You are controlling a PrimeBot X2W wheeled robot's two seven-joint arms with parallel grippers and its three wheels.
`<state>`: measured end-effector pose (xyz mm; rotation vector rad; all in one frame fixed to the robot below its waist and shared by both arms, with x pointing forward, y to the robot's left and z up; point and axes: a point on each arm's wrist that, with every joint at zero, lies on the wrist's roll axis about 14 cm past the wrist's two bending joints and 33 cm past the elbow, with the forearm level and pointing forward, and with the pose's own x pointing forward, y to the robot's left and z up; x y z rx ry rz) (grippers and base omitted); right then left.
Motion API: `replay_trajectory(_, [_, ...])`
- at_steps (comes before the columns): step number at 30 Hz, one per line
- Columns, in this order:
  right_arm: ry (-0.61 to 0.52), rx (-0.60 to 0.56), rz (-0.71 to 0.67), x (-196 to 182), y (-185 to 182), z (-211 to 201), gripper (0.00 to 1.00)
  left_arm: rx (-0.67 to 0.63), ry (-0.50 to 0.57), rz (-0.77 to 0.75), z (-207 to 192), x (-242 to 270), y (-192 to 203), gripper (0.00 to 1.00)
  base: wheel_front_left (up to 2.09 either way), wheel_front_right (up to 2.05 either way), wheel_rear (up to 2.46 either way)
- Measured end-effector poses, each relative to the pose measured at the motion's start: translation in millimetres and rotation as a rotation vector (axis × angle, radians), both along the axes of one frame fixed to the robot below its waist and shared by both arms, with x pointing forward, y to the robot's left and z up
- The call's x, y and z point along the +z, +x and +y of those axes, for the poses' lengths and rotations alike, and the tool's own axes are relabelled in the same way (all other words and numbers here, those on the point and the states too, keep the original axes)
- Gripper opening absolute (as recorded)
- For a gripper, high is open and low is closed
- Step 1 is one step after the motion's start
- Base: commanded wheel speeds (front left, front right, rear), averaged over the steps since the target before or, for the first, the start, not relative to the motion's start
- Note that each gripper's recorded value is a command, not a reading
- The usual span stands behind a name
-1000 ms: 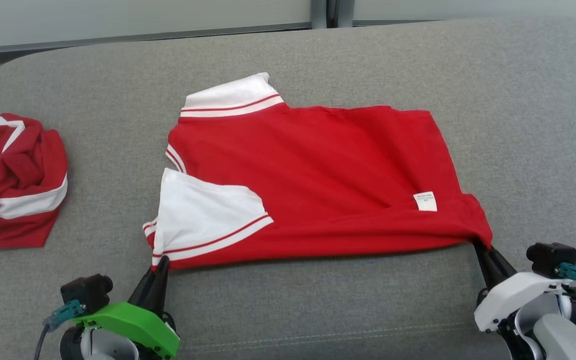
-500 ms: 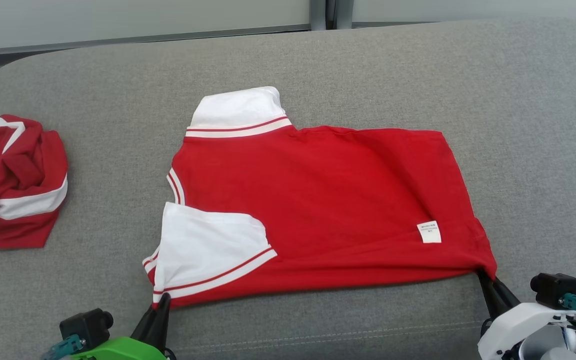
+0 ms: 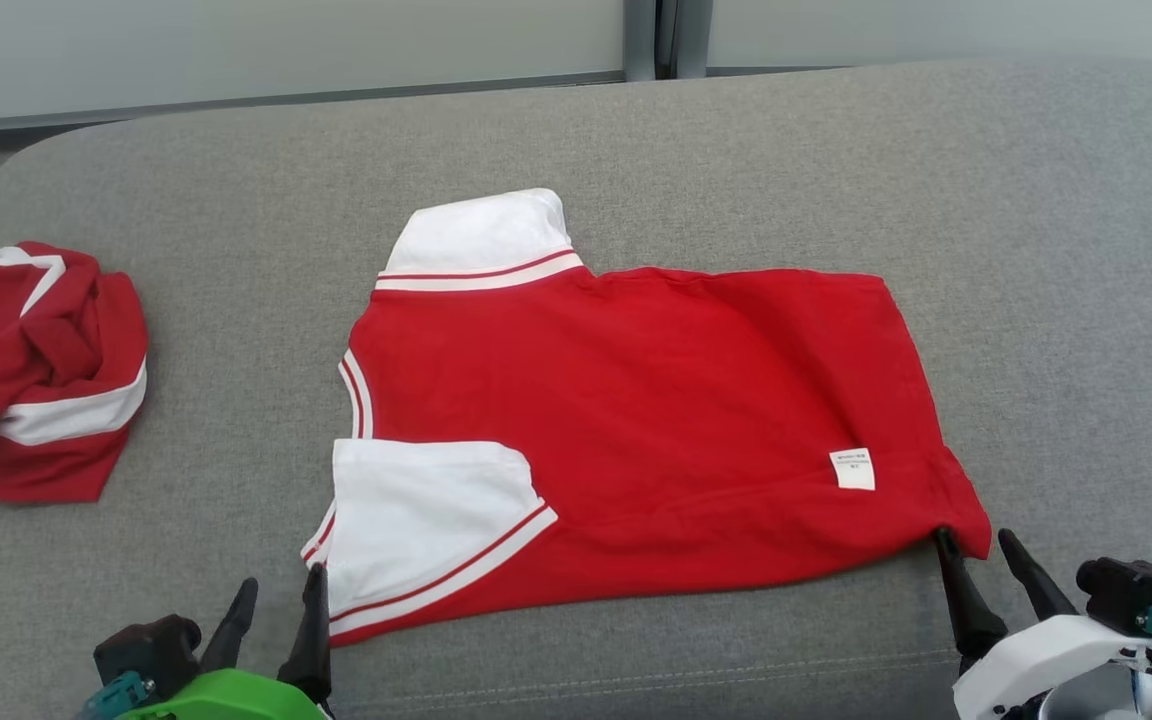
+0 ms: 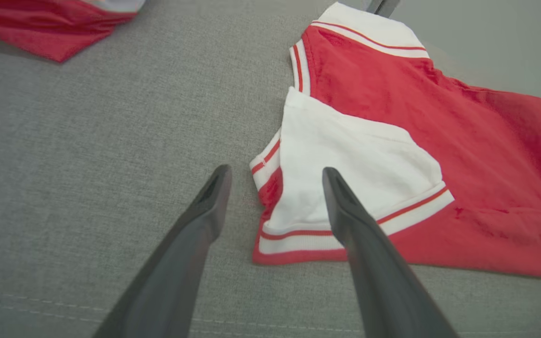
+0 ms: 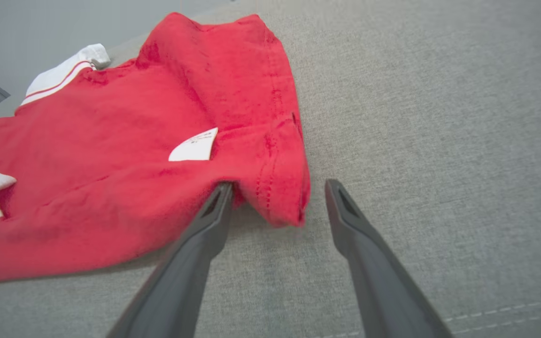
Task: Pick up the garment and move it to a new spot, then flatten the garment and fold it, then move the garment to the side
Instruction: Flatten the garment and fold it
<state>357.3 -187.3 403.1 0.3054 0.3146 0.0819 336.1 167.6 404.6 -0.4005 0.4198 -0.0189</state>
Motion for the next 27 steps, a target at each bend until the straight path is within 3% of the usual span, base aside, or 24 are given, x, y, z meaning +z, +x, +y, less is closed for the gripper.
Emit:
replay_trajectory(13, [-0.081, -0.056, -0.32, 87, 16, -14, 1.0, 0.028, 0.245, -0.433, 18, 108, 39, 1.0, 0.0, 0.0, 0.0])
replay_trajectory(20, [-0.101, -0.034, -0.455, 126, 12, 3, 1.0, 0.019, 0.292, -0.514, 16, 133, 36, 1.0, 0.0, 0.0, 0.0])
replay_trajectory(27, [-0.098, -0.014, -0.482, 135, 1, 16, 1.0, 0.016, 0.31, -0.498, 12, 129, 30, 1.0, 0.0, 0.0, 0.0])
